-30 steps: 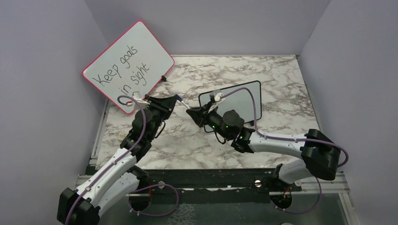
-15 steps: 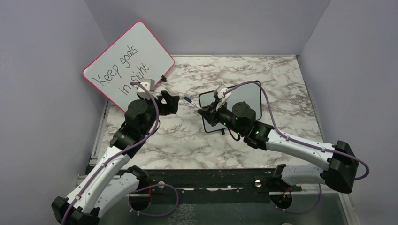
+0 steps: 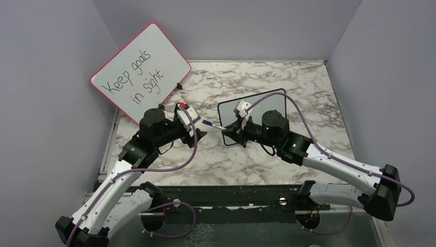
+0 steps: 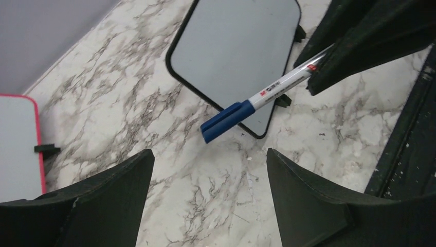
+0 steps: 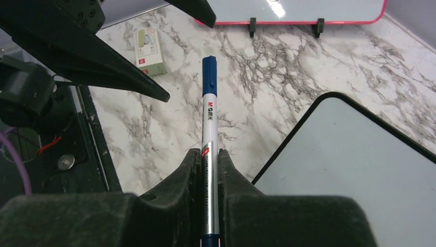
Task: Write a sentence on the whiteboard
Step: Open the whiteboard marker at the center of the board.
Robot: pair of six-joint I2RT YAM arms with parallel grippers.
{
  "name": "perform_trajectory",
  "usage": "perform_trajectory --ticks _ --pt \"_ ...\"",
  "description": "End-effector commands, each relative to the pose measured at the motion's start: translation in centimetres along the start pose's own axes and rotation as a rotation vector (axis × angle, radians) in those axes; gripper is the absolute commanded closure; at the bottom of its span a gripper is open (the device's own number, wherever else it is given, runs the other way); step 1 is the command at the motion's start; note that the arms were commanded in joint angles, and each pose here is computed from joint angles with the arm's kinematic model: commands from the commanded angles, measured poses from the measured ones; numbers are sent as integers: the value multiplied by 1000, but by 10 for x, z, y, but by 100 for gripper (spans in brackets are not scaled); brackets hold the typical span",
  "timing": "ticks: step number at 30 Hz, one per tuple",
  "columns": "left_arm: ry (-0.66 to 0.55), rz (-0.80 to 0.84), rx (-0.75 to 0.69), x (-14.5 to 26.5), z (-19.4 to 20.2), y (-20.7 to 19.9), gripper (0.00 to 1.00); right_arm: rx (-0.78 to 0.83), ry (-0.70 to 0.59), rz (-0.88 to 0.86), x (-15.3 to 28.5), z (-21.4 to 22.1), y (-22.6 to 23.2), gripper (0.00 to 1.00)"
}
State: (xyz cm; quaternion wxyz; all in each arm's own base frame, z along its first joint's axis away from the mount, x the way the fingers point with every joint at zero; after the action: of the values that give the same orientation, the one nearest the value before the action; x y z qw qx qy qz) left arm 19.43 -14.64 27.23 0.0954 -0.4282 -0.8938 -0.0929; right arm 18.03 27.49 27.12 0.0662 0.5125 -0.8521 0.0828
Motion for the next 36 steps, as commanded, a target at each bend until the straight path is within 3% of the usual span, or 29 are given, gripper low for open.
perform_trajectory --ticks 1,10,20,26,31,36 --pt "-37 262 -135 5 -16 -24 20 55 20 -136 6 1 13 99" --pt "6 455 -149 9 -7 -42 30 83 -15 -253 9 -2 26 99" --pt "28 523 -142 4 -4 -45 60 97 -23 -291 12 0 30 99" --pt "-1 552 -155 7 -6 -46 90 99 -25 -316 11 0 33 99" --pt "-13 580 -149 9 -5 -48 100 100 -52 -324 12 -3 34 99" --pt "-35 590 -172 10 -7 -47 100 95 -75 -403 16 -6 42 77"
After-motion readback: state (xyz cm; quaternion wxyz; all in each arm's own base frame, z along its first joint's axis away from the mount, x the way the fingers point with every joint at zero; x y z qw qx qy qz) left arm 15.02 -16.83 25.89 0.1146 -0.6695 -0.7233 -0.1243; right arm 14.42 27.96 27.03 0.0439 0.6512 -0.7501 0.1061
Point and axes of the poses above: each gripper's point midway between its finger pads, its own x axis back along the fingers, its own y axis along the line the jaws close on, z = x × y, the point moved 6 cm from there along x, back along the fingers, and after that the axes turned 4 degrees about x, right-handed, at the moved point
